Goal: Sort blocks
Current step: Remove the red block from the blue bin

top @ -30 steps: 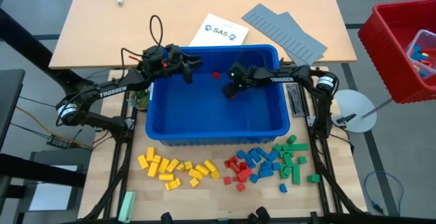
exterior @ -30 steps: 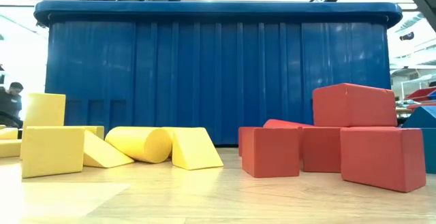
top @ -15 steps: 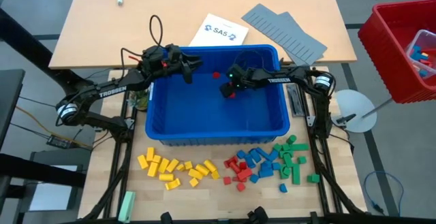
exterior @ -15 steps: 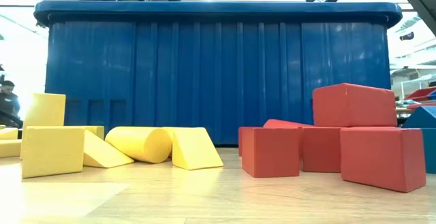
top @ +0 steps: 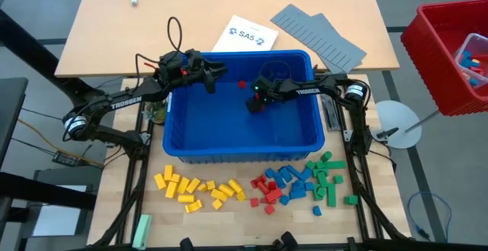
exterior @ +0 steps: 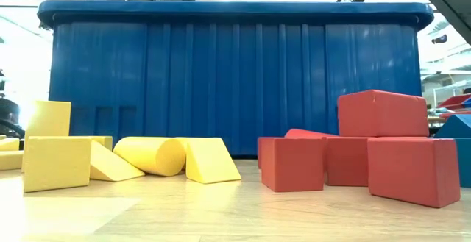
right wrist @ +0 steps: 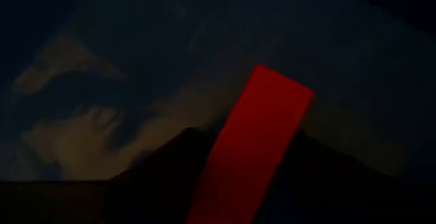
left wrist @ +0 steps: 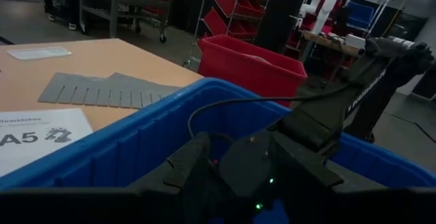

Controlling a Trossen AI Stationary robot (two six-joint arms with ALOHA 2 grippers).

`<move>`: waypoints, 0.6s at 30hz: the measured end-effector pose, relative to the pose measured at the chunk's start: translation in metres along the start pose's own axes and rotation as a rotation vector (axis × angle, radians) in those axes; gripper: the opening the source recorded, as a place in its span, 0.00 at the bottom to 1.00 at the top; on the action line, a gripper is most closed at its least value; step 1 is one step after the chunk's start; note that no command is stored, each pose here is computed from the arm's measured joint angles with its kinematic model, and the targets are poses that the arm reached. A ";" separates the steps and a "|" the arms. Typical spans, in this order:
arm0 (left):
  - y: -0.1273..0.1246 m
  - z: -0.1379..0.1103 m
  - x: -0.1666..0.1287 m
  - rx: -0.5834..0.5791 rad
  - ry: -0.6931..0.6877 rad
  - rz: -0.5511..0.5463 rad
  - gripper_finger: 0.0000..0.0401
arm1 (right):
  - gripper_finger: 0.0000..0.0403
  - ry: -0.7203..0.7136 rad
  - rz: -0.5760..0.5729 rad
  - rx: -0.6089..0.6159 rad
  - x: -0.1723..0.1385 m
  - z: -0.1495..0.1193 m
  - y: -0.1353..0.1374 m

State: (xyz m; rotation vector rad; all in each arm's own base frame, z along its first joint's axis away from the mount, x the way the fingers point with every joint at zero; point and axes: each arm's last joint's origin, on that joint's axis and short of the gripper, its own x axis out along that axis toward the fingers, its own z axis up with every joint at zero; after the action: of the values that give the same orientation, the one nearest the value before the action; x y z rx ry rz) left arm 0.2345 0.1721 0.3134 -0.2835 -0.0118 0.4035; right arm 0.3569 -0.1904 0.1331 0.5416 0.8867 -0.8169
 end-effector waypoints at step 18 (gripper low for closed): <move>0.000 0.000 0.000 0.001 -0.003 -0.001 0.41 | 0.26 -0.247 0.362 -0.239 -0.133 0.034 0.014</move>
State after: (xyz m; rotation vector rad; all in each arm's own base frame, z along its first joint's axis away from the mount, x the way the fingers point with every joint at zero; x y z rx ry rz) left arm 0.2345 0.1722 0.3138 -0.2820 -0.0148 0.4033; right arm 0.3347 -0.1544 0.2644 0.3661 0.6232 -0.4287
